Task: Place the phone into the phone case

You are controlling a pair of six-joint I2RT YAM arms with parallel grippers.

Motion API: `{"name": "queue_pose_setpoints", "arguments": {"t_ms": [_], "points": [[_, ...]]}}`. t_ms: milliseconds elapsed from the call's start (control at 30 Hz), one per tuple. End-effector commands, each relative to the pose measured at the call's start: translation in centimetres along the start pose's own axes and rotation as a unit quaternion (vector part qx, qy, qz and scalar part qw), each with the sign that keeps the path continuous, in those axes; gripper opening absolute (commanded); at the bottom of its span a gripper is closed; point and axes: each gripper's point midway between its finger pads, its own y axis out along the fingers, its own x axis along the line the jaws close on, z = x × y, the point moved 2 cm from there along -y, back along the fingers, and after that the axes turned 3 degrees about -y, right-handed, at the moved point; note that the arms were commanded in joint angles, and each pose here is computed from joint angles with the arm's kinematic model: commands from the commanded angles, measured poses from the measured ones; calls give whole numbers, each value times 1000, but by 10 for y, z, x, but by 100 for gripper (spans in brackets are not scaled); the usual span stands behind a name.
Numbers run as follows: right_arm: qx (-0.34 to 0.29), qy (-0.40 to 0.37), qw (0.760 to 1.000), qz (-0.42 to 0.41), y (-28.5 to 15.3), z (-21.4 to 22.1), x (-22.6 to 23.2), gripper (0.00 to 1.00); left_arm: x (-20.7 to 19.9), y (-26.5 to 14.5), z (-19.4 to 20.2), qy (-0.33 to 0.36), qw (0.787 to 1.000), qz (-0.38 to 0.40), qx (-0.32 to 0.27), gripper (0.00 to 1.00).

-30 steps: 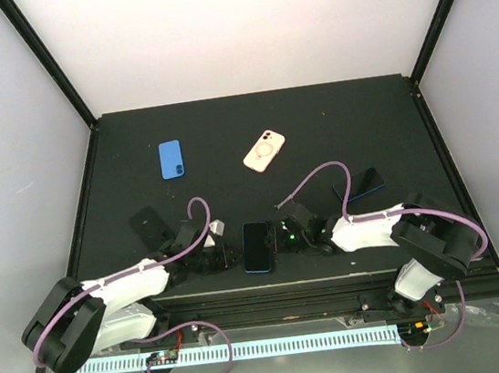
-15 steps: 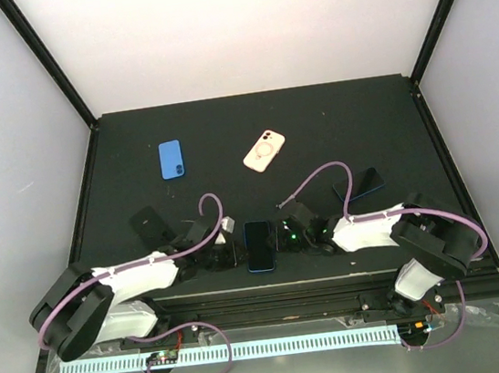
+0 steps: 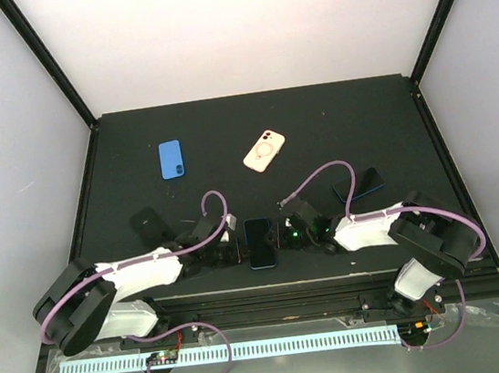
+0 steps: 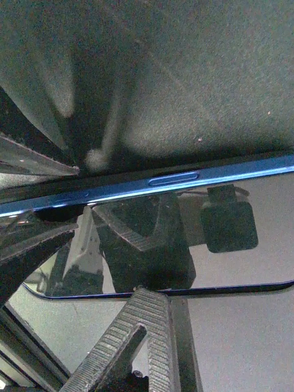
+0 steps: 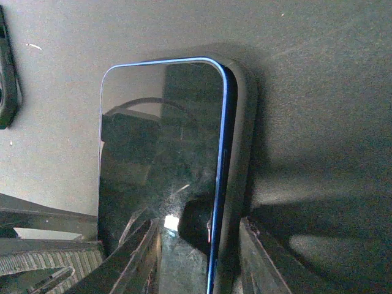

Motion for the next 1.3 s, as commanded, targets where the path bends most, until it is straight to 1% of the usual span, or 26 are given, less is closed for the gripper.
{"name": "queue_pose_setpoints", "arguments": {"t_ms": [0, 267, 400, 500, 600, 733, 833, 1033, 1267], "points": [[15, -5, 1000, 3, 3, 8, -6, 38, -2, -5, -15, 2, 999, -28, -29, 23], [14, -10, 1000, 21, 1, 6, -9, 41, -3, -1, -20, 3, 999, -35, -24, 23], [24, -4, 1000, 12, 7, 8, -7, 42, -5, 4, -19, 9, 999, -32, -14, 16], [16, -13, 1000, -12, 6, 4, 4, 42, -5, 6, -19, 12, 999, -30, -11, 11], [15, -37, 998, -52, 3, -2, 24, 42, -1, 8, -17, 16, 999, -37, -8, 7], [20, -50, 989, -140, -3, -4, 54, 43, 2, 8, -16, 18, 999, -40, -5, 5], [25, -42, 982, -183, -5, -1, 64, 43, 5, 5, -17, 14, 999, -36, -9, 6], [18, -35, 977, -209, -11, -5, 71, 43, 12, -1, -15, 4, 999, -31, -12, 7], [17, -17, 965, -261, -20, -7, 85, 43, 24, -5, -11, -2, 999, -43, -13, 9]]}}
